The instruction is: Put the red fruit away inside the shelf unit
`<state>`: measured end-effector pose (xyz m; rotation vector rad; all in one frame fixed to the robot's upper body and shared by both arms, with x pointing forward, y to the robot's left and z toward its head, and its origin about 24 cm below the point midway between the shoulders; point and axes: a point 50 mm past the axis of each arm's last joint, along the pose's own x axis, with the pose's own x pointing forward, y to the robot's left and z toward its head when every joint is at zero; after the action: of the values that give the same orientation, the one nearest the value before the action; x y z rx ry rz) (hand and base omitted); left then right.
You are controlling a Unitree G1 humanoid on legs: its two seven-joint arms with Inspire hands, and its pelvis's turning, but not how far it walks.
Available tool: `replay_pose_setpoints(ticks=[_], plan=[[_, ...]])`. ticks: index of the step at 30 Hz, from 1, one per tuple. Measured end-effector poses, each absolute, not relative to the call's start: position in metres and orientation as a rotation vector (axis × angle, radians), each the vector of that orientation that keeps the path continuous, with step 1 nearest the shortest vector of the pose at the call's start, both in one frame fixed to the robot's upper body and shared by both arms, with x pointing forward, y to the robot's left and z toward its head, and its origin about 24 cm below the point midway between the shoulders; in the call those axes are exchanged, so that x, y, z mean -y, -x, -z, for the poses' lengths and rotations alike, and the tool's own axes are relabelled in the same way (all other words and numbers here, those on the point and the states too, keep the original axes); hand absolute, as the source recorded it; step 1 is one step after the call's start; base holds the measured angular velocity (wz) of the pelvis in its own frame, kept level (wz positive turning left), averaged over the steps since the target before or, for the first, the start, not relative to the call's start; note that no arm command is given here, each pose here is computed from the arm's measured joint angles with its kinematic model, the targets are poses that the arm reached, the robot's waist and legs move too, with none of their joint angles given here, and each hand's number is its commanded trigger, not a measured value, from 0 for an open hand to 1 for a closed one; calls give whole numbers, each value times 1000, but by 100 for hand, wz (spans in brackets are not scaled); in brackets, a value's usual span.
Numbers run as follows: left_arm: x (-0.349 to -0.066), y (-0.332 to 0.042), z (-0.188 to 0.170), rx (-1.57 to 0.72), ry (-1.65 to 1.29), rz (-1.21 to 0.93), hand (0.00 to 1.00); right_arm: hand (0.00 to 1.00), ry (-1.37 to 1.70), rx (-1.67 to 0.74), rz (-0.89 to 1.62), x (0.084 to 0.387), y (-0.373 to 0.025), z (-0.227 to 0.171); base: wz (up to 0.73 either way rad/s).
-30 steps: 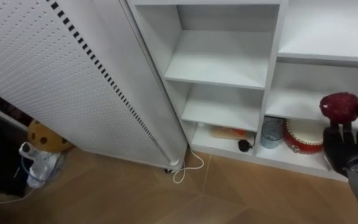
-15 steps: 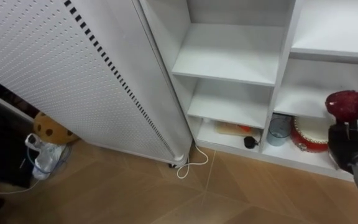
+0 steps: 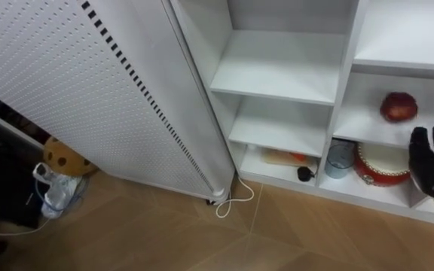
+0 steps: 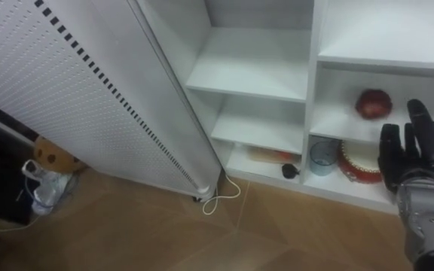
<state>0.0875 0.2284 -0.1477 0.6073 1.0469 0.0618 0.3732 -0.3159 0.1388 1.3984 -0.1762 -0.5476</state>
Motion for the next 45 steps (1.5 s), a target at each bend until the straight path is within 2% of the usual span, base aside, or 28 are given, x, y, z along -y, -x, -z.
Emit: replay_pose_setpoints(ticks=[13, 25, 30, 32, 36, 41, 45], plan=[[-227, -70, 151, -1090, -596, -34, 0, 0, -1444, 229, 559, 325, -370, -142, 0], [-228, -70, 150, -1086, -624, -8, 0, 0, -1470, 237, 562, 328, -367, -138, -1], [-229, -69, 151, -1109, -598, 26, 0, 0, -1423, 182, 614, 334, -353, -101, -2], [-233, -66, 153, -1140, -580, 16, 0, 0, -1406, 120, 689, 336, -337, -67, -4], [-237, -65, 155, -1172, -574, 17, 0, 0, -1356, 14, 751, 331, -314, -24, -6], [-247, -74, 155, -1191, -556, -42, 0, 0, -1257, -257, 846, 310, -251, 59, 0], [-252, -70, 155, -1202, -529, -92, 0, 0, -1236, -421, 938, 291, -199, 104, -3]])
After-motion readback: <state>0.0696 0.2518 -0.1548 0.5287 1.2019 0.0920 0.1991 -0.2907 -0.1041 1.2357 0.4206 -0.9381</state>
